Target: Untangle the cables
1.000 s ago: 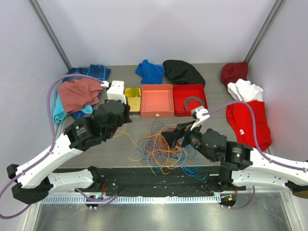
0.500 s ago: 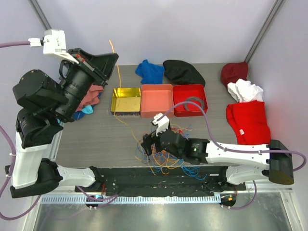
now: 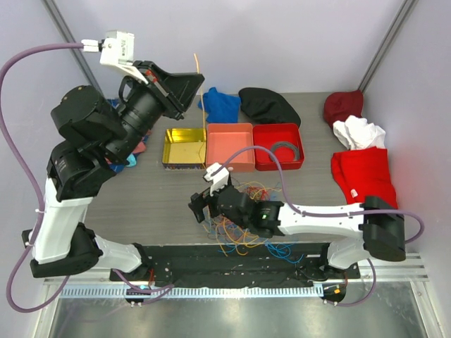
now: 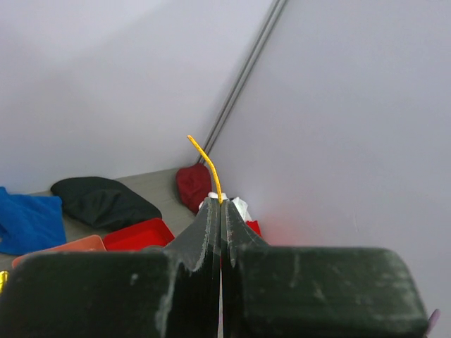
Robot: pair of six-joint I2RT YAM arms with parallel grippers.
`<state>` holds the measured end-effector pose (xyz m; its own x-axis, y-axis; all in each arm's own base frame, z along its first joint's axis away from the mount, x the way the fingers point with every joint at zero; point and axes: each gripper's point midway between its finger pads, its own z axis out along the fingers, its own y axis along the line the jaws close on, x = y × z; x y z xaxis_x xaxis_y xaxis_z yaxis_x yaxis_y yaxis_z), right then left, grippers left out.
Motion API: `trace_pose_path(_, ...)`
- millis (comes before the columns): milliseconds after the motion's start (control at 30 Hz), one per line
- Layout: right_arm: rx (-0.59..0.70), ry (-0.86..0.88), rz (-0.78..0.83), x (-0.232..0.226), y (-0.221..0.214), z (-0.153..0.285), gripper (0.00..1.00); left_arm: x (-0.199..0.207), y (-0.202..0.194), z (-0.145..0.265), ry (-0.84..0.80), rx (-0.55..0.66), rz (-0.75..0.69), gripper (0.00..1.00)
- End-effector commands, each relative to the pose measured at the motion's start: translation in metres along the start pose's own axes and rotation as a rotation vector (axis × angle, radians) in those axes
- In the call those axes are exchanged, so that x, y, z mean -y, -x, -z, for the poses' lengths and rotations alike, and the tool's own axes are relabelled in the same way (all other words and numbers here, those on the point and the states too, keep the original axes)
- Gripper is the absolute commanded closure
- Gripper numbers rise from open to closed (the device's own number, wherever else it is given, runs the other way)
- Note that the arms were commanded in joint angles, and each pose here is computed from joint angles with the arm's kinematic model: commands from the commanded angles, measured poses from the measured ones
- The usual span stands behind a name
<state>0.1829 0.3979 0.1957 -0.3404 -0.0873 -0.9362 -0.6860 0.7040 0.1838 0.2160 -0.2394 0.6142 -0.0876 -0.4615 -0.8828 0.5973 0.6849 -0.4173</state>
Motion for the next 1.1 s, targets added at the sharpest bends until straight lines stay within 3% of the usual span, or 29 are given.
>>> trace_pose_path(0, 0.159, -0.075, -0.046, 0.001, 0.041, -0.015, 0.03, 0.013, 0.036, 0.019, -0.072, 0.088, 0.019, 1.00)
trace_pose_path(533, 0.292, -0.179, -0.085, 0.015, 0.059, -0.026, 0.06, 0.007, 0.029, 0.023, -0.060, 0.070, 0.009, 1.00)
trace_pose_path(633, 0.310, -0.183, -0.095, 0.015, 0.062, -0.026, 0.33, 0.005, 0.026, 0.023, -0.052, 0.064, 0.004, 1.00)
trace_pose_path(667, 0.318, -0.188, -0.100, 0.016, 0.065, -0.024, 0.50, 0.005, 0.027, 0.025, -0.051, 0.067, 0.007, 1.00)
trace_pose_path(733, 0.325, -0.205, -0.106, 0.021, 0.067, -0.021, 0.72, 0.001, 0.021, 0.024, -0.036, 0.056, 0.000, 1.00)
trace_pose_path(767, 0.342, -0.216, -0.117, 0.023, 0.075, -0.014, 0.87, -0.002, 0.023, 0.028, -0.030, 0.061, 0.001, 1.00)
trace_pose_path(800, 0.337, -0.235, -0.116, 0.028, 0.075, -0.010, 0.94, -0.005, 0.022, 0.029, -0.019, 0.060, 0.000, 1.00)
trace_pose_path(833, 0.346, -0.243, -0.124, 0.030, 0.082, -0.004, 0.99, -0.012, 0.009, 0.026, 0.011, 0.039, -0.010, 1.00)
trace_pose_path(1033, 0.401, -0.293, -0.143, 0.053, 0.142, 0.066, 0.99, -0.052, -0.032, 0.042, 0.136, 0.002, -0.013, 1.00)
trace_pose_path(1067, 0.428, -0.293, -0.141, 0.055, 0.162, 0.080, 0.99, -0.067, -0.063, 0.038, 0.185, -0.048, -0.026, 0.99)
